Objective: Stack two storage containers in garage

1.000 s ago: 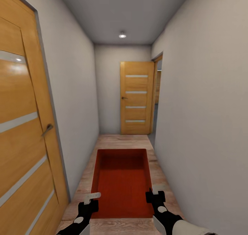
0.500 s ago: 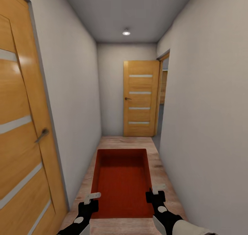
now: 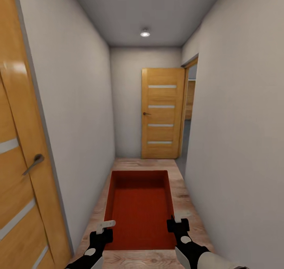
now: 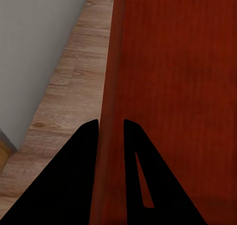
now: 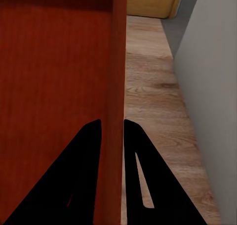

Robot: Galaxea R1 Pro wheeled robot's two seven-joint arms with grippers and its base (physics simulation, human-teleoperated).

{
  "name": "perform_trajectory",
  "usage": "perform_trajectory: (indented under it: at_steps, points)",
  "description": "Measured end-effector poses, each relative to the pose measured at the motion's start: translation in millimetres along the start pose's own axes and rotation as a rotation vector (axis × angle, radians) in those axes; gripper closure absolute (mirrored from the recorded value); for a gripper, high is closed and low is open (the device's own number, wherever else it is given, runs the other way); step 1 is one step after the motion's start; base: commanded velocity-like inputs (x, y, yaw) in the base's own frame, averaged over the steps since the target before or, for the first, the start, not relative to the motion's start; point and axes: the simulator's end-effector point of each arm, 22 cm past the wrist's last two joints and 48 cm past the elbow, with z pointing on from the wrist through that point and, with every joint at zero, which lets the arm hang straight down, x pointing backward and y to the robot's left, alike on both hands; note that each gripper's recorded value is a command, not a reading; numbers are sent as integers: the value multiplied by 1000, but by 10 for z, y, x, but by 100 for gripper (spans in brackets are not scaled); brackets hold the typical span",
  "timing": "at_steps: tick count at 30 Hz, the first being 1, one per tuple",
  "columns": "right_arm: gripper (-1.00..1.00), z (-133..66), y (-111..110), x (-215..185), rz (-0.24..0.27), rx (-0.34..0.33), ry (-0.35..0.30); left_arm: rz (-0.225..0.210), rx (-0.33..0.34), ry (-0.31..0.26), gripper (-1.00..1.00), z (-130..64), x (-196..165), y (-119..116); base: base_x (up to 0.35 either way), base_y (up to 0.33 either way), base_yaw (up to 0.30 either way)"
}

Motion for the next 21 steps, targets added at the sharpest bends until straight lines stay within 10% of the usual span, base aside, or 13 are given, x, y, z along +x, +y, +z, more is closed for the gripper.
perform_trajectory:
  at_steps: [21]
  points:
    - [100,1,0,0,0,0,0,0,0,1,100,0,1,0,322,0,0]
